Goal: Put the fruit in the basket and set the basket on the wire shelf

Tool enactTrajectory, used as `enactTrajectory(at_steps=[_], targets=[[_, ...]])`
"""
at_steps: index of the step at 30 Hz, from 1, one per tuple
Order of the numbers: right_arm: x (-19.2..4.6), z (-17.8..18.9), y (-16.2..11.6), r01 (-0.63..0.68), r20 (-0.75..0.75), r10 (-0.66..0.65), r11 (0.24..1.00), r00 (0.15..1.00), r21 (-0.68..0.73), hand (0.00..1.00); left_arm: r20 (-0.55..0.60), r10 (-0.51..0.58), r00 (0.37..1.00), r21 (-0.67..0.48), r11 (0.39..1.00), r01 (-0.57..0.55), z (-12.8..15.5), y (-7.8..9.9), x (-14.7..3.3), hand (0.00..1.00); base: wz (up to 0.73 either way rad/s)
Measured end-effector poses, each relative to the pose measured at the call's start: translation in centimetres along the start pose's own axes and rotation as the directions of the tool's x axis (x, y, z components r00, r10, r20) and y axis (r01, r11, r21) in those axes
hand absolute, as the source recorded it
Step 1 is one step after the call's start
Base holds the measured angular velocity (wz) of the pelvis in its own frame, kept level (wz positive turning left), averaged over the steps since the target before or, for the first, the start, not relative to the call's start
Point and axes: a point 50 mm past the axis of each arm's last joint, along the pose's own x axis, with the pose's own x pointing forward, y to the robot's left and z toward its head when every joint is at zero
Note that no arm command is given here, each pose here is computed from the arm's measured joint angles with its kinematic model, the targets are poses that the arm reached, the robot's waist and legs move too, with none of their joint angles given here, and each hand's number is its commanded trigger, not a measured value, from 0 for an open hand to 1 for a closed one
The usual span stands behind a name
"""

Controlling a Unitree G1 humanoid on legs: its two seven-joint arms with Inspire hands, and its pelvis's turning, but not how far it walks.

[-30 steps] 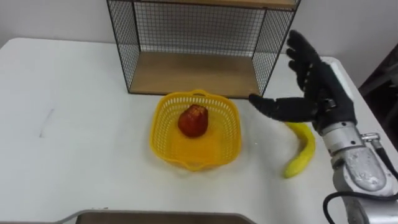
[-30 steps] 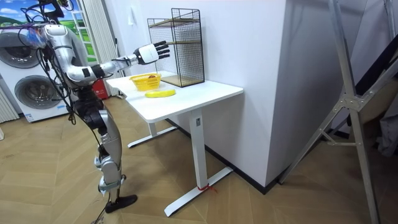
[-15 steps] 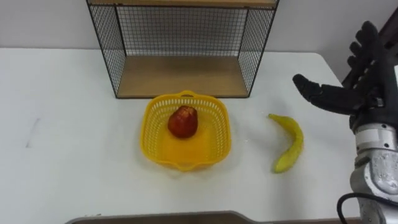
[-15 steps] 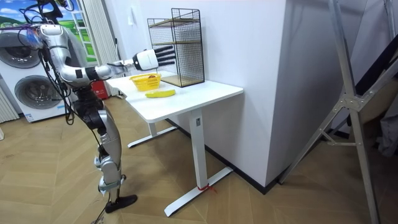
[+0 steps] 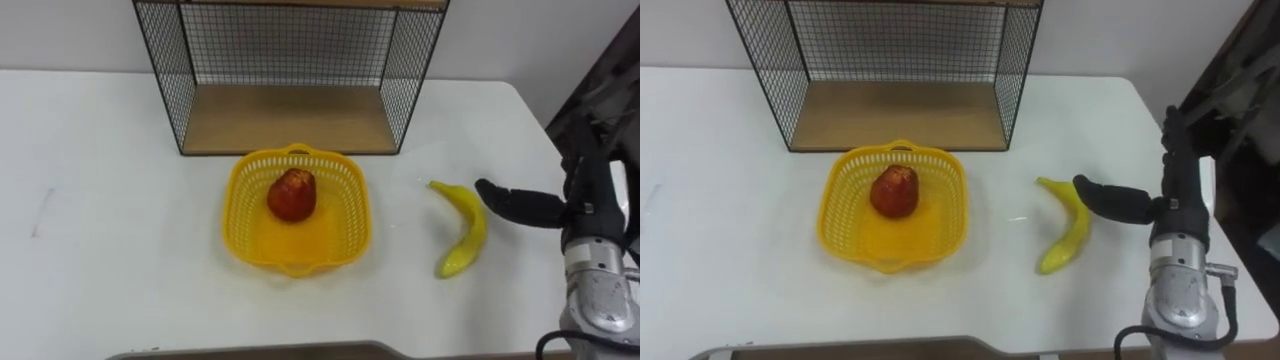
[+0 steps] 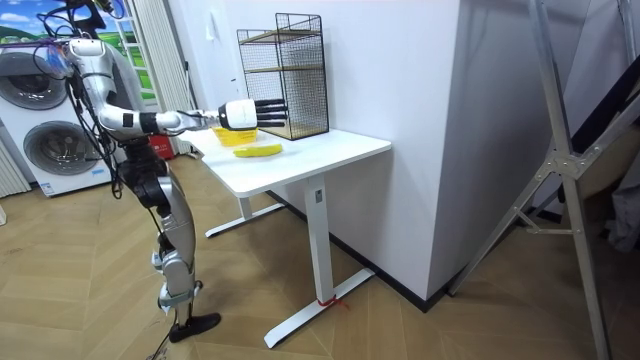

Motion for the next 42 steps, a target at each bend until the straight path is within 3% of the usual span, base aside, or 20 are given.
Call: enactTrajectory(at_steps=[9, 36, 37, 38, 39, 42], targets=[[-1.0, -4.2, 1.8, -0.14, -0.2, 0.125, 0.988, 0.972, -0.065, 0.0, -0.029, -0.005, 1.0, 0.007, 1.0, 0.005, -0.2, -0.1, 0.0, 0.0, 0.0], [-1.0, -6.4, 2.9, -0.281, -0.296, 0.22, 0.943, 0.93, -0.181, 0.0, -0.09, -0.006, 0.996, 0.015, 1.0, 0.007, -1.0, -0.2, -0.1, 0.0, 0.02], [-0.9, -6.5, 2.9, -0.286, -0.297, 0.224, 0.94, 0.928, -0.186, 0.53, -0.095, -0.007, 0.995, 0.015, 1.0, 0.008, -1.1, -0.2, -0.1, 0.0, 0.05], [-0.9, -6.6, 2.9, -0.288, -0.298, 0.225, 0.939, 0.928, -0.187, 0.89, -0.097, -0.007, 0.995, 0.015, 1.0, 0.009, -1.1, -0.2, -0.1, 0.0, 0.0], [-0.9, -6.7, 2.9, -0.29, -0.299, 0.226, 0.938, 0.927, -0.191, 1.0, -0.102, -0.009, 0.995, 0.015, 1.0, 0.011, -1.2, -0.2, -0.1, 0.0, 0.0], [-0.9, -7.0, 2.6, -0.288, -0.308, 0.217, 0.935, 0.926, -0.207, 1.0, -0.123, -0.011, 0.992, 0.015, 1.0, 0.013, -1.4, -0.2, -0.2, 0.0, 0.0]])
